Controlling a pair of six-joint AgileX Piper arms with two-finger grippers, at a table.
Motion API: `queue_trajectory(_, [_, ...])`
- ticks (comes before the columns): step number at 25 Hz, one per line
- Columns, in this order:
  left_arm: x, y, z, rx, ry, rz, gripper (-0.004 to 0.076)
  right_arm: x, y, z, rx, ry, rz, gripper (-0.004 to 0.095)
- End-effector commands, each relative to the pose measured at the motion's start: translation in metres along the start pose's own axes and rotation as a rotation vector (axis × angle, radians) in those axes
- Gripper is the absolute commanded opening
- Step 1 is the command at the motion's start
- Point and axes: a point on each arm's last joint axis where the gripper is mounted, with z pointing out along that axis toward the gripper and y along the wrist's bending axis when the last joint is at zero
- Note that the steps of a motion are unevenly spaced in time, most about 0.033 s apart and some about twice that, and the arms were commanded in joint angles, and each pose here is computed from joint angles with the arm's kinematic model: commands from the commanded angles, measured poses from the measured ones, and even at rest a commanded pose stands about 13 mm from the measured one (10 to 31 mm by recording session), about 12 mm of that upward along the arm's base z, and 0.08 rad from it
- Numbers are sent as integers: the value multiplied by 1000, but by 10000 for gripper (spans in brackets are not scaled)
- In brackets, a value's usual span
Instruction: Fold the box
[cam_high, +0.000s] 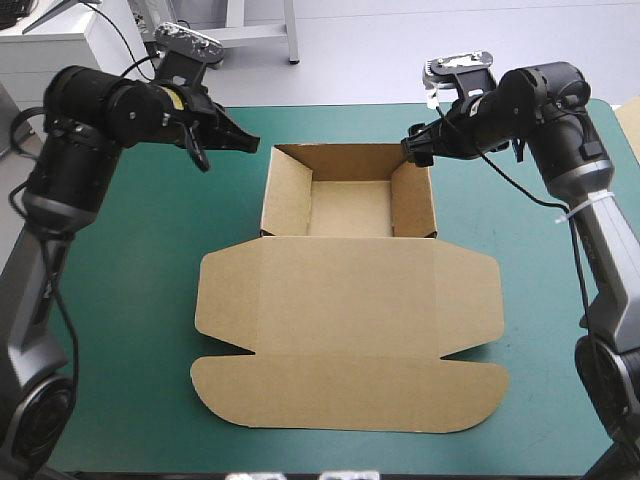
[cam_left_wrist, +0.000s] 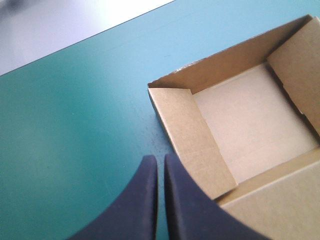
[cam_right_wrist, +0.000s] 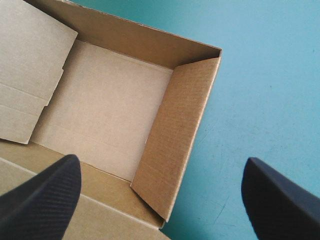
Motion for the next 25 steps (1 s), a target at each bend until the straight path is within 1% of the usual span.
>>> queue_trajectory(1, [16,-2,-51,3,-30,40,-6,-4,-1,-19,10,-57,-8,808])
queue_trajectory(5, [47,-4,-63,5,28,90,-6,-3,-3,1,15,-13,-4,808])
queue_trajectory(8, [78,-7,-66,18,95,124,-8,-1,-6,25,14,42,2,808])
queue_trajectory(15, [152,-14,-58,24,226,102,-8,3,-12,82,15,150,14,808])
queue_trajectory(17, [172,-16,-57,23,240,81,-8,6,-14,98,15,182,15,806])
queue_trajectory(18, [189,-18,-58,21,241,67,-8,8,-15,112,15,211,14,785])
queue_trajectory(19, [197,-19,-58,20,243,57,-8,10,-16,118,15,222,15,768])
queue_trajectory(21, [216,-21,-58,17,246,19,-8,13,-18,133,15,250,19,690])
queue_trajectory(22, [228,-22,-58,15,250,2,-8,15,-18,141,15,263,20,627])
queue_trajectory(23, [233,-23,-58,14,247,-2,-8,15,-19,144,15,268,21,587])
queue_trajectory(25, [246,-24,-62,14,235,-2,-8,16,-20,149,17,267,21,407])
